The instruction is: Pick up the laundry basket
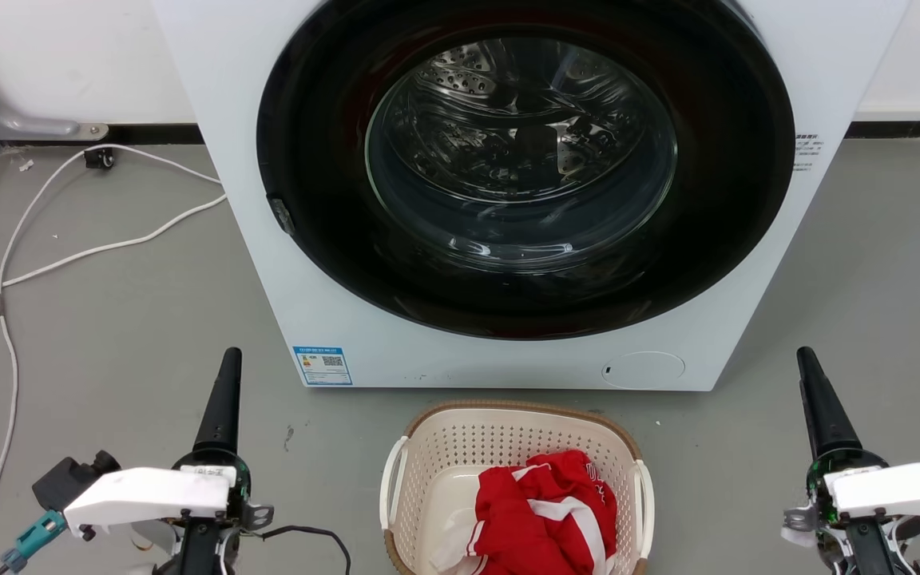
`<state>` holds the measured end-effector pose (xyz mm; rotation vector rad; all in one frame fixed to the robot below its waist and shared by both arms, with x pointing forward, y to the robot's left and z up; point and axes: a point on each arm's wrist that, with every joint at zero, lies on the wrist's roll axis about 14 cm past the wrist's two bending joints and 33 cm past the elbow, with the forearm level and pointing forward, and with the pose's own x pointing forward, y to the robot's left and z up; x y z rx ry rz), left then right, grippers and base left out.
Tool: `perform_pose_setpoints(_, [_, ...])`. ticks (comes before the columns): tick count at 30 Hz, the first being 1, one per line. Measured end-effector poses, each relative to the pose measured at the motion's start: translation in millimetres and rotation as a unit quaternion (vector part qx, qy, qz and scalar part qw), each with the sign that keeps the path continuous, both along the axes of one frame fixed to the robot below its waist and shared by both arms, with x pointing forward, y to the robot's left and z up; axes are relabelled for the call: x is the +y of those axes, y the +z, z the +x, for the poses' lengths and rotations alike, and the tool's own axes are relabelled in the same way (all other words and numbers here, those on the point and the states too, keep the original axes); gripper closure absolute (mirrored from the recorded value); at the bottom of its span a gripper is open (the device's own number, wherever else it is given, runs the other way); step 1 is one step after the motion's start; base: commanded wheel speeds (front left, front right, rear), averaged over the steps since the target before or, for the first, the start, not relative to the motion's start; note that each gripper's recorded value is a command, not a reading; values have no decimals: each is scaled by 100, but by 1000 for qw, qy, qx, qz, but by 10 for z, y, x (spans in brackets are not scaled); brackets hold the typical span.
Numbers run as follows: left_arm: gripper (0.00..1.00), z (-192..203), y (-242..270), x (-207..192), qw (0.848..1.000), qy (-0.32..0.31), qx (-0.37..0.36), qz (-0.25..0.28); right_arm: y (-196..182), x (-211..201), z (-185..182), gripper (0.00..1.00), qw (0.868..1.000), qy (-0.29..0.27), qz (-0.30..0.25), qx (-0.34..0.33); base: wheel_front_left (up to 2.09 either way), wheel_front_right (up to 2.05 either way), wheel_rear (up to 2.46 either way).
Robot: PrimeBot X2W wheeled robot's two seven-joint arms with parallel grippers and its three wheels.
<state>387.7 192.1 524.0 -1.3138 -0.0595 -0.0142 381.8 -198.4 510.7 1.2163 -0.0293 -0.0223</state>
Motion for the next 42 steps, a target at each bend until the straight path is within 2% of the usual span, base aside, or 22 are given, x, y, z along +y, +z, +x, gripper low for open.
perform_pose_setpoints(2, [0,4,32,-17,1000,-1,-5,22,18,6,-3,0,1000,0,-27,-2,0,0,0])
perform_pose_setpoints(3, [0,9,68,-54,998,-2,-8,56,58,23,2,0,998,2,-68,-7,0,0,0])
perform_pose_setpoints(14, [0,17,90,-223,981,-12,-5,195,134,99,-16,0,977,9,-214,-20,0,0,0])
perform_pose_setpoints(30, [0,31,98,-336,945,-11,-15,326,122,221,-36,0,937,29,-348,-23,0,0,0])
perform_pose_setpoints(42, [0,26,70,-404,916,-11,-21,401,100,262,-65,0,905,36,-423,-25,0,0,0])
